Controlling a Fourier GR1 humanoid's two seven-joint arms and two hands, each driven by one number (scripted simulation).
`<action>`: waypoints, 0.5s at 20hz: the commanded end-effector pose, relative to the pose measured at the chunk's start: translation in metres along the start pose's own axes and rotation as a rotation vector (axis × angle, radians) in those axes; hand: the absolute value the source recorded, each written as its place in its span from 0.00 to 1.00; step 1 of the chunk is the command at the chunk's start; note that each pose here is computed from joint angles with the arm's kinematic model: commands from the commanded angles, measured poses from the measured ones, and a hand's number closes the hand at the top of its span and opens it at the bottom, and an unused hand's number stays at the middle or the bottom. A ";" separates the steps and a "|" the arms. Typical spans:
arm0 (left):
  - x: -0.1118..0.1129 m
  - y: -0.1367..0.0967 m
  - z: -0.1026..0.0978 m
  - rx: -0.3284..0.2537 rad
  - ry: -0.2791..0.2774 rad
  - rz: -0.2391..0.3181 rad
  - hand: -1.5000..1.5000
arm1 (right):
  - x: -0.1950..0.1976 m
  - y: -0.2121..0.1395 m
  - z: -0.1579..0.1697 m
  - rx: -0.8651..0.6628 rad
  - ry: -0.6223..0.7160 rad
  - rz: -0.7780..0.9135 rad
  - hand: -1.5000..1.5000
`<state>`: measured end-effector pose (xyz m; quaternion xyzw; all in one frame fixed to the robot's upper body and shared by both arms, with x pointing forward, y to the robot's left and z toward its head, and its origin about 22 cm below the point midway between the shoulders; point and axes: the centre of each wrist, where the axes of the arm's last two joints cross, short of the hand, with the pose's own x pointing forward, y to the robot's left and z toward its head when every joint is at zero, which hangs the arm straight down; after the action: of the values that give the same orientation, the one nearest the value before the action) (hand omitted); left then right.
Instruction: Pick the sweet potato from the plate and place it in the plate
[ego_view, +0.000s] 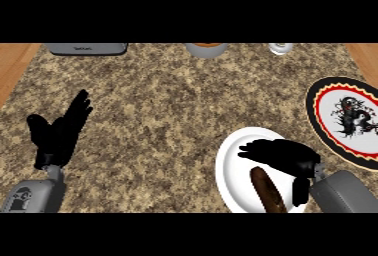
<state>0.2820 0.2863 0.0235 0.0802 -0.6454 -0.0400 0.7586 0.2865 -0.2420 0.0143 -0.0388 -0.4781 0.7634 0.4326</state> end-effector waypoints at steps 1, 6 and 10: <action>0.006 0.001 0.007 0.005 -0.001 -0.001 0.50 | 0.000 -0.004 0.005 0.027 0.010 0.037 0.00; 0.000 -0.003 -0.004 -0.009 0.014 0.019 0.50 | 0.024 0.021 -0.017 0.124 -0.027 0.071 1.00; -0.013 0.008 -0.006 0.012 0.011 0.005 0.50 | 0.017 0.032 -0.018 0.127 -0.129 0.091 1.00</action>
<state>0.2828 0.2911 0.0190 0.0782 -0.6427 -0.0351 0.7613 0.2768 -0.2294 0.0051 -0.0230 -0.4553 0.8043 0.3811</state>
